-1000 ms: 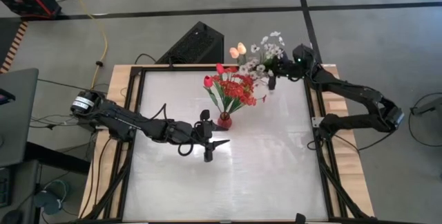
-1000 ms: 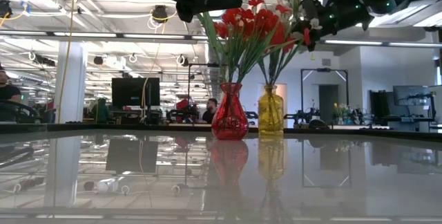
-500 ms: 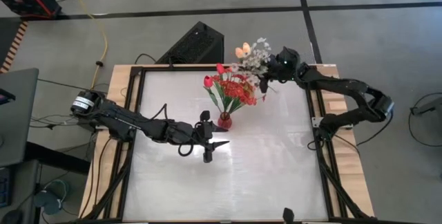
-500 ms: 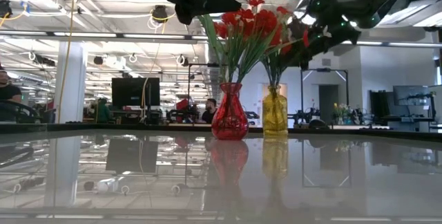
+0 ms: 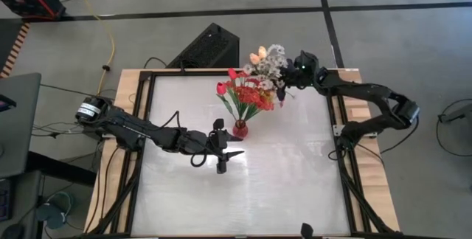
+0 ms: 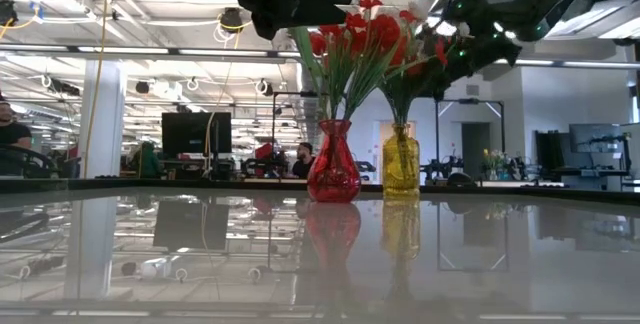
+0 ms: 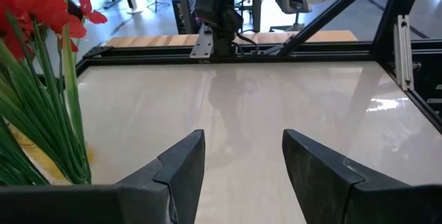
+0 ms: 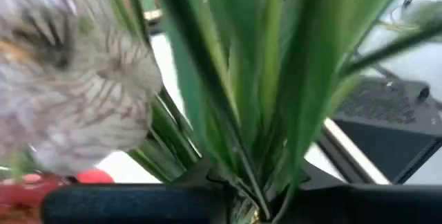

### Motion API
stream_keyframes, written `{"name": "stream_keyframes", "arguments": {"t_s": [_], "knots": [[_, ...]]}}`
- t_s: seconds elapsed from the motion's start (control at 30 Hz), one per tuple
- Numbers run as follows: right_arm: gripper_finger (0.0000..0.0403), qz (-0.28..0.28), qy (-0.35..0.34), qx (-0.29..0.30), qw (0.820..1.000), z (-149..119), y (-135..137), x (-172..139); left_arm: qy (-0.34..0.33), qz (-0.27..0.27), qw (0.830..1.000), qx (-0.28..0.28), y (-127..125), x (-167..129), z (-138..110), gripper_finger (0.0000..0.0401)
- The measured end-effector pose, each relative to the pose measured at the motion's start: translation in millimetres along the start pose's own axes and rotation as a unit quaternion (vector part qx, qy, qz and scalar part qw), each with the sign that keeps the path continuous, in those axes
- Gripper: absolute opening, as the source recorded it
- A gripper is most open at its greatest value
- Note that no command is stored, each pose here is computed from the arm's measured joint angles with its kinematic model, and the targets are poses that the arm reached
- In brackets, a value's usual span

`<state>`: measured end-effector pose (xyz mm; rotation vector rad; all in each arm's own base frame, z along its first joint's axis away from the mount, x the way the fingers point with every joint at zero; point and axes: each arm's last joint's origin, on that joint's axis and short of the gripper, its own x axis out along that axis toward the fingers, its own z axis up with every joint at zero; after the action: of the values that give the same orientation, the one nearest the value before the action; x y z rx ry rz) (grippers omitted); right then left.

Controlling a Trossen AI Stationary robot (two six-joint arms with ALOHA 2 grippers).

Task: Sort flowers into vase by color
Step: Put the white flowers into the yellow vase, then return to Home Position

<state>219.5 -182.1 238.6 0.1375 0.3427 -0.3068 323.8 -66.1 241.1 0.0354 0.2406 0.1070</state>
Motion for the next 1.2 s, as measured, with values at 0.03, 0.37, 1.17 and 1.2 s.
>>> {"name": "stream_keyframes", "arguments": {"t_s": [0.03,0.37,1.17,1.2], "knots": [[0.0082,0.000,-0.005,-0.002,1.000,3.1,1.5,-4.0,0.000,0.000,1.000,0.000,0.0,0.0,0.0,0.0185],[0.0234,-0.011,-0.001,-0.015,1.000,16.9,16.3,-43.4,-0.001,-0.013,1.000,-0.008,-0.9,-0.1,0.2,0.0185],[0.0286,-0.074,0.081,-0.003,0.994,41.2,48.2,-132.8,0.005,-0.022,0.999,0.027,2.2,-17.0,12.0,0.0185],[0.0286,-0.073,0.086,0.004,0.994,39.7,50.1,-136.5,-0.001,-0.022,0.999,0.027,4.0,-22.5,17.2,0.0185]]}}
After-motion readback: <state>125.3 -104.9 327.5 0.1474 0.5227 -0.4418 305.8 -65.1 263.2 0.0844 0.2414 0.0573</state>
